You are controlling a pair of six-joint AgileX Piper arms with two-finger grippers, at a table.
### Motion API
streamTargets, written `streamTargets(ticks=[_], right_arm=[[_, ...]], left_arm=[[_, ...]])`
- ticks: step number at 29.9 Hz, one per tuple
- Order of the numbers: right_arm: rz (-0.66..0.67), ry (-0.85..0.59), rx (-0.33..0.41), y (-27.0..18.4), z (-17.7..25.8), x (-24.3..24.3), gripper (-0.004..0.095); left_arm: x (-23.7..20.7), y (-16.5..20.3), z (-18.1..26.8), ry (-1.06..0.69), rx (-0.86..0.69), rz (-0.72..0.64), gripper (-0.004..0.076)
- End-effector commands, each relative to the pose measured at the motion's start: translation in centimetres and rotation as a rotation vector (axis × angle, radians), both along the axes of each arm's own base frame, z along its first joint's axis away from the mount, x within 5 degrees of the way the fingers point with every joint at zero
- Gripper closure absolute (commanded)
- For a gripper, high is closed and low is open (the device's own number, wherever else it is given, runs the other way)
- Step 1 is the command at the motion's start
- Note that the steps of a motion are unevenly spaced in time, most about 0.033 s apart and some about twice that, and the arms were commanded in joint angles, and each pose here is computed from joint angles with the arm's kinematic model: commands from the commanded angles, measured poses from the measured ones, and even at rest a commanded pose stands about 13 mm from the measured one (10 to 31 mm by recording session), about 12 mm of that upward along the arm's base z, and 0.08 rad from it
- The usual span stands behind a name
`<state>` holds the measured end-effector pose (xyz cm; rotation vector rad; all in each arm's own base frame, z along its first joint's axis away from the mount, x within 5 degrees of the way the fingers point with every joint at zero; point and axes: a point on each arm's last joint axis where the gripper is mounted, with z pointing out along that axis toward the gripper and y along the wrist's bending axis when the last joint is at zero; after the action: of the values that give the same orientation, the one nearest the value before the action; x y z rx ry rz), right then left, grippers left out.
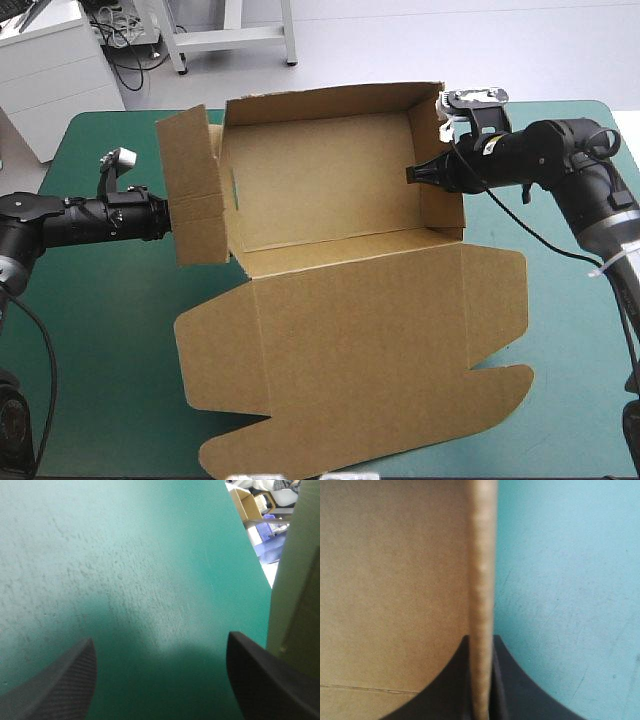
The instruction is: Fold the box
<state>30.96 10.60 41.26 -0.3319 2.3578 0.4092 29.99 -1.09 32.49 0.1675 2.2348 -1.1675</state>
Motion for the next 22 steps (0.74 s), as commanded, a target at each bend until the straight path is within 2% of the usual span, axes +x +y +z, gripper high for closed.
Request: streamTargets(ticks=[1,11,22], right_arm=[[-0.05,-0.096,0.069,-0.8,2.0,0.0,0.0931],[-0.066,-0.116,0.063,-1.0,1.9,0.5,0.0931],[-0.067,-0.117,0.063,-1.0,1.8,0.6,0.0931]], left_arm=[[-1.9,-1.2,4.2,-0.115,-0.079,-0.093,0.0211],[-4.3,-3.3,8.2,-0.284,-0.168,-0.145,0.0211],[-5.2,-5.6,8.6,-0.285,-0.18,-0.231,0.0211]])
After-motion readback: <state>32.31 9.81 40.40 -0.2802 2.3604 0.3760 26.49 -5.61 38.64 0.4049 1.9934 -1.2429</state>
